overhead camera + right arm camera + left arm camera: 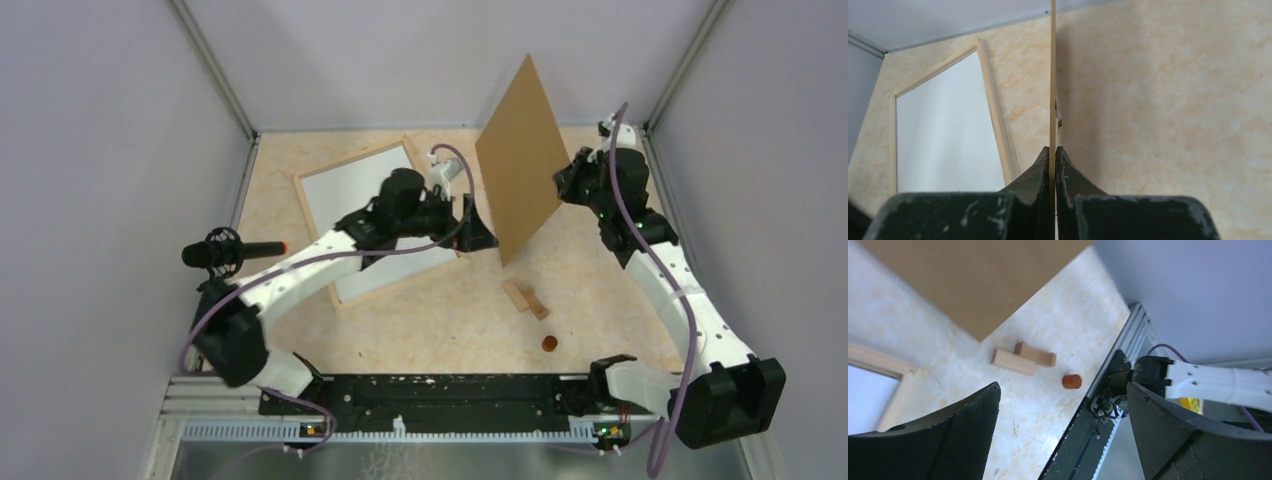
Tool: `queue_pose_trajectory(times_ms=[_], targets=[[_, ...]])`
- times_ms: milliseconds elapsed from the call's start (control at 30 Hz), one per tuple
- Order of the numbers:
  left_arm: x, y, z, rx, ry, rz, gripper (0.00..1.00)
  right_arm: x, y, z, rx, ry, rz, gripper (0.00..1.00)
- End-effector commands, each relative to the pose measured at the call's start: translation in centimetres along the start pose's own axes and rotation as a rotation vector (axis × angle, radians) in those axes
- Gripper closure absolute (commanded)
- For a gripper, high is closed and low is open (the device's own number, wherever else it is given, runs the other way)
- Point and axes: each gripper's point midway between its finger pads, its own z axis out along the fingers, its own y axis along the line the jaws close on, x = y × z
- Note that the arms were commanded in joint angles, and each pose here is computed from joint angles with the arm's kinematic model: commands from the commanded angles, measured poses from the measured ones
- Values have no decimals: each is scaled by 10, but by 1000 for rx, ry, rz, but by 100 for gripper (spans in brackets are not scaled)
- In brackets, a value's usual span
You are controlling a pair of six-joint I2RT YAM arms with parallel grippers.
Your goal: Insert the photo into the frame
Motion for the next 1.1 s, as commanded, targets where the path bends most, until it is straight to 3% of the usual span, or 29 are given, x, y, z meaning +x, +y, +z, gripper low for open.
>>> queue_pose_trajectory(times_ms=[0,167,367,467,633,933,1067], targets=[[-44,-65,-92,35,-250,303,2,-66,50,-9,-57,-183,-220,100],[-85,-111,-211,-56,-629,454,2,-60,118,-2,-80,-217,-450,100],[-109,-134,-355,-218,-1060,448,1,-10,209,2,-102,-246,-796,100],[-108,-141,-393,-251,-1150,458,1,39,257,8,-96,-257,-995,100],[-105,-138,-413,-302,-1190,460,1,127,312,16,-37,-302,-1301,100],[-104,-132,-417,-346,-1192,485,1,273,339,28,-41,-366,-1592,99],[-104,-128,-417,-369,-1192,490,1,293,338,28,-57,-367,-1595,47]])
